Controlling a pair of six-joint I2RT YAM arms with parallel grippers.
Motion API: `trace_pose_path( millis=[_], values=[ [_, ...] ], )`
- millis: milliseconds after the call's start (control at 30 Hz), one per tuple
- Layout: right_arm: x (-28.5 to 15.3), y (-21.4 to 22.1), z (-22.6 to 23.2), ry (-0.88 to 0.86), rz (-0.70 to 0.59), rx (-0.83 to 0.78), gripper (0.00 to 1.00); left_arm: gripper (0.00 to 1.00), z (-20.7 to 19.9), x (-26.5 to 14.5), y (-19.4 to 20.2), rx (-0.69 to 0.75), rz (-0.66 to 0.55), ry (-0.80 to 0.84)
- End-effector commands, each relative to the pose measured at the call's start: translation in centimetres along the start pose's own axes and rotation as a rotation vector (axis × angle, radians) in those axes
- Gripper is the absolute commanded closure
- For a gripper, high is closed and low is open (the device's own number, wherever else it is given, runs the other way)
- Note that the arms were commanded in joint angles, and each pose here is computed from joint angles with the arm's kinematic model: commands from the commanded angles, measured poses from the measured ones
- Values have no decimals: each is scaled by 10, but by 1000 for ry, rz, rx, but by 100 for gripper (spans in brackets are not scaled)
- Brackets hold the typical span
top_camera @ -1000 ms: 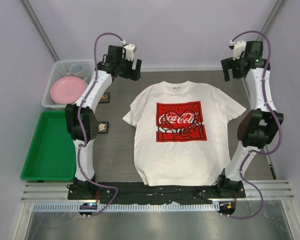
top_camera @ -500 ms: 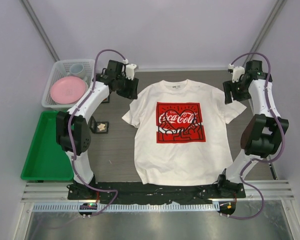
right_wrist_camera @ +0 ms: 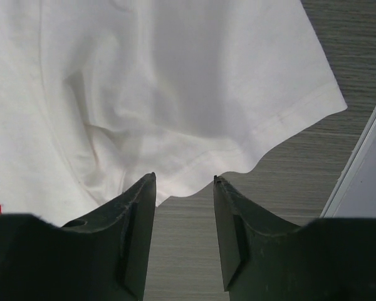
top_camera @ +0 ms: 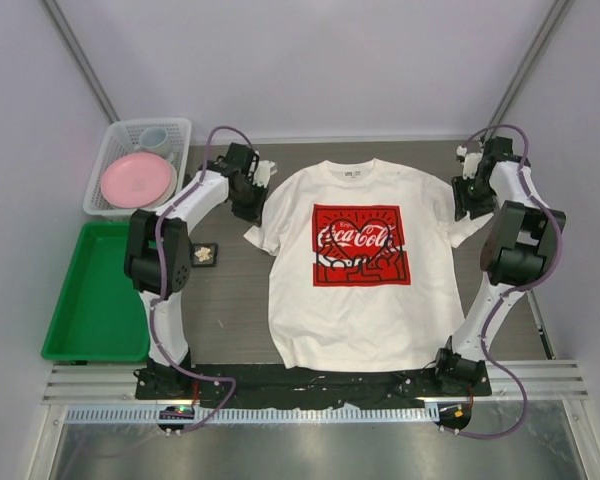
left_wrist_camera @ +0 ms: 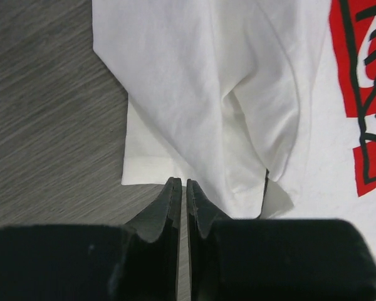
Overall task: Pin the brooch onto the clothing
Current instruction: Smooth out the flattened clothing at the center of the board.
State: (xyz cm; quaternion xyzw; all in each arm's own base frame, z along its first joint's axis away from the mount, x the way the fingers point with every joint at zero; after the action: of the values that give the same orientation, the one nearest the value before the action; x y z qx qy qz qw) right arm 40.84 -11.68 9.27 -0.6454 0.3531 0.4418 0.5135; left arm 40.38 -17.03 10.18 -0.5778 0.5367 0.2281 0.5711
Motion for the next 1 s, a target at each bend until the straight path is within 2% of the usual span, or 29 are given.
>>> trace_pose_path(
  millis=[0,233,400,500,633,733,800,867,900,967],
  values=[
    [13,-5,-19,80,-16,22,54,90,12,17,22,-16,86,-38],
    [43,2,-32,129,38,17,55,98,40,38,34,-45,157,-141],
    [63,-1,-52,191,63,17,55,100,80,40,24,-108,146,-244],
    [73,-6,-72,255,74,20,55,100,91,41,11,-118,127,-275],
    [73,-27,-98,347,51,32,54,100,104,37,-7,-117,89,-340],
    [51,-51,-110,388,-11,34,50,99,102,22,-25,-114,25,-339],
    [33,-63,-106,356,-54,24,43,95,92,1,-42,-100,-78,-307],
    [5,-72,-94,293,-104,15,36,84,73,-12,-55,-79,-158,-211],
    [-5,-73,-87,263,-121,19,33,73,63,-28,-58,-70,-198,-179],
    [-28,-69,-62,165,-152,14,29,65,39,-37,-64,-27,-238,-129]
  ],
)
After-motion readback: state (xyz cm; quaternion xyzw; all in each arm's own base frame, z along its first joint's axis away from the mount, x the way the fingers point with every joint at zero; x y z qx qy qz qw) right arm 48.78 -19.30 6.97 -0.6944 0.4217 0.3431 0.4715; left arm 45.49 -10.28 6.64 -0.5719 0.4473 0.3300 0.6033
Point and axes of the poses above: each gripper's point midway between its finger pads, its own x axis out along the fingers, its own z axis along the line the jaws close on, y = z × x, the point moved 2 cm from there along -x, back along the fingers, and after that the axes turned 7 degrees about -x, right-handed, at the moved point
